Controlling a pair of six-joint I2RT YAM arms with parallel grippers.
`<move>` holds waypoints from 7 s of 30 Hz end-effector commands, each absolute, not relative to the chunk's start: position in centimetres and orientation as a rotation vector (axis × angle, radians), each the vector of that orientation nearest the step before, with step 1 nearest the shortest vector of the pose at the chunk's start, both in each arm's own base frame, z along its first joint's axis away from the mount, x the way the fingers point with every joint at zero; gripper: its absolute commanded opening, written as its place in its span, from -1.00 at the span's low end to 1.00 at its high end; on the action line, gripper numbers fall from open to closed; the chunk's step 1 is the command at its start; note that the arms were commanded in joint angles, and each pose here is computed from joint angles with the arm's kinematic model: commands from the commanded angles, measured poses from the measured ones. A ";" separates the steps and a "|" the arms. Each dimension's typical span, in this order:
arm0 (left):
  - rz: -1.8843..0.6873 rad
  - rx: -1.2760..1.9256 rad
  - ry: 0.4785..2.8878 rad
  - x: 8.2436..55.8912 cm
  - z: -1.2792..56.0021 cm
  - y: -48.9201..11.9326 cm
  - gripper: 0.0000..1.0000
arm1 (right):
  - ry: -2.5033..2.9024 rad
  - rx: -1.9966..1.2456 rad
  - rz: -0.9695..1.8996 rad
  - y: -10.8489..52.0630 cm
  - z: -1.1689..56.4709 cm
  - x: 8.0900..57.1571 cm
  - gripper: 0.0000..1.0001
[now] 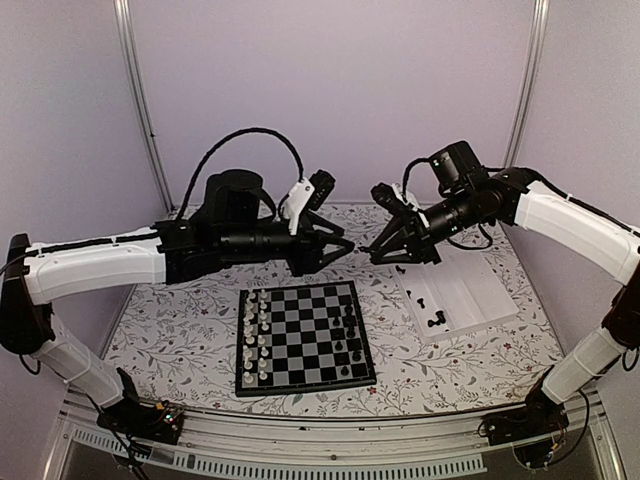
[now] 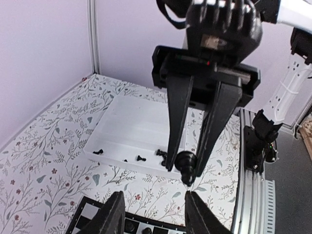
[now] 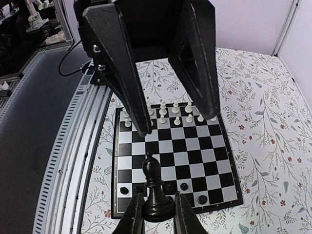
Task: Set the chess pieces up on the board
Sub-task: Place the chess piece on the chessboard, then pick up the chess piece from the storage box, then place the chess piece on the chessboard.
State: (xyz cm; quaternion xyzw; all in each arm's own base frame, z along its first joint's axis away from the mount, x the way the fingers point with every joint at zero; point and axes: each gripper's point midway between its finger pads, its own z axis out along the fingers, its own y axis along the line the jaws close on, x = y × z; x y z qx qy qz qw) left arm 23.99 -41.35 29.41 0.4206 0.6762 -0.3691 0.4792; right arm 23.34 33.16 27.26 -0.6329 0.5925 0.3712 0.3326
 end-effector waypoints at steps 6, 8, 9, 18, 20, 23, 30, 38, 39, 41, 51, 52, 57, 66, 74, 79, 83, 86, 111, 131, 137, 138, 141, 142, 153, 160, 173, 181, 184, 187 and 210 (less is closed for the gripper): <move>-1.048 1.081 1.494 22.3 31.8 -44.5 -0.10 | 1.512 -1.609 1.084 33.4 29.2 22.2 -0.85; -1.059 1.084 1.495 22.3 31.8 -44.7 -0.12 | 1.515 -1.607 1.084 33.4 29.2 22.2 -0.85; -1.063 1.086 1.497 22.2 31.7 -44.8 -0.13 | 1.516 -1.605 1.085 33.4 29.2 22.2 -0.85; -1.068 1.084 1.532 22.6 31.2 -45.2 -0.54 | 1.515 -1.600 1.087 33.4 29.3 22.2 -0.84; -1.067 1.086 1.542 22.7 31.0 -45.4 -0.64 | 1.519 -1.598 1.082 33.3 29.2 22.3 -0.83; -1.060 1.091 1.562 22.9 30.7 -45.5 -0.73 | 1.528 -1.595 1.064 33.2 29.0 22.4 -0.75; -0.960 1.082 1.632 24.7 29.7 -45.2 -0.75 | 1.661 -1.529 0.889 31.0 26.9 24.6 -0.36; -0.732 1.124 1.855 27.9 25.0 -43.6 -0.78 | 1.909 -1.328 0.801 23.4 20.9 27.6 -0.21; -0.719 1.127 1.878 28.0 24.6 -43.4 -0.78 | 1.929 -1.304 0.803 22.7 20.3 27.6 -0.19; -0.682 1.161 1.910 28.2 23.4 -43.2 -0.78 | 1.959 -1.266 0.807 21.6 19.0 27.6 -0.16; -0.662 1.391 1.978 25.3 19.1 -44.1 -0.78 | 2.005 -1.240 0.806 20.6 15.2 26.9 -0.09; -0.665 1.423 1.969 24.5 18.8 -44.3 -0.78 | 2.009 -1.240 0.807 20.6 15.1 27.0 -0.08; -0.620 1.553 1.980 22.2 16.7 -44.8 -0.76 | 2.009 -1.249 0.834 20.8 14.8 26.9 -0.03; -0.512 1.690 2.058 20.7 12.0 -45.4 -0.75 | 2.006 -1.270 0.845 20.8 14.3 26.6 0.01; -0.454 1.747 2.065 20.4 9.8 -46.0 -0.71 | 2.004 -1.274 0.852 20.9 14.3 26.5 0.01; -0.447 1.781 2.062 20.0 8.9 -46.6 -0.70 | 2.005 -1.279 0.860 20.9 14.3 26.4 0.01; -0.437 1.801 2.065 19.8 8.3 -46.8 -0.70 | 2.004 -1.283 0.867 20.9 14.2 26.3 0.01; -0.429 1.805 2.069 19.9 8.0 -46.8 -0.69 | 2.002 -1.285 0.870 21.0 14.3 26.2 0.01; -0.373 1.784 2.070 20.4 8.7 -46.6 -0.53 | 1.991 -1.292 0.912 21.3 14.9 26.2 0.05; -0.535 1.386 1.832 23.9 20.7 -50.5 -0.38 | 2.126 -1.561 0.347 15.9 10.7 29.4 -0.39; -0.572 1.340 1.829 24.1 21.1 -50.8 -0.37 | 2.170 -1.695 0.347 16.4 7.6 27.9 -0.47; -0.568 1.332 1.834 24.3 21.1 -50.6 -0.37 | 2.170 -1.712 0.346 16.6 7.3 27.7 -0.46; -0.565 1.310 1.839 24.8 21.2 -50.0 -0.36 | 2.181 -1.747 0.332 16.9 6.4 27.6 -0.42; -0.567 1.301 1.840 24.9 21.4 -49.8 -0.36 | 2.189 -1.757 0.322 17.0 6.0 27.7 -0.41; -0.587 1.250 1.859 25.1 21.2 -48.4 -0.35 | 2.291 -1.809 0.322 17.4 2.8 27.6 -0.32; -0.593 1.232 1.858 25.4 21.3 -48.1 -0.35 | 2.314 -1.825 0.334 18.5 1.7 27.5 -0.35; -0.570 1.214 1.865 26.0 21.3 -47.1 -0.35 | 2.438 -1.680 0.354 19.3 3.4 28.7 -0.75; -0.575 0.989 1.799 28.4 23.1 -47.3 -0.33 | 2.355 -1.319 0.860 23.4 12.4 31.9 -0.78; -0.666 0.757 1.701 29.6 25.3 -47.3 -0.29 | 2.262 -1.148 1.111 24.7 16.8 33.4 -0.79; -0.782 0.616 1.583 29.6 27.1 -47.9 -0.23 | 2.140 -1.085 1.284 25.9 20.1 33.6 -0.79; -1.035 0.579 1.533 30.0 25.0 -53.1 -0.20 | 1.851 -1.043 1.591 27.5 27.7 32.0 -0.76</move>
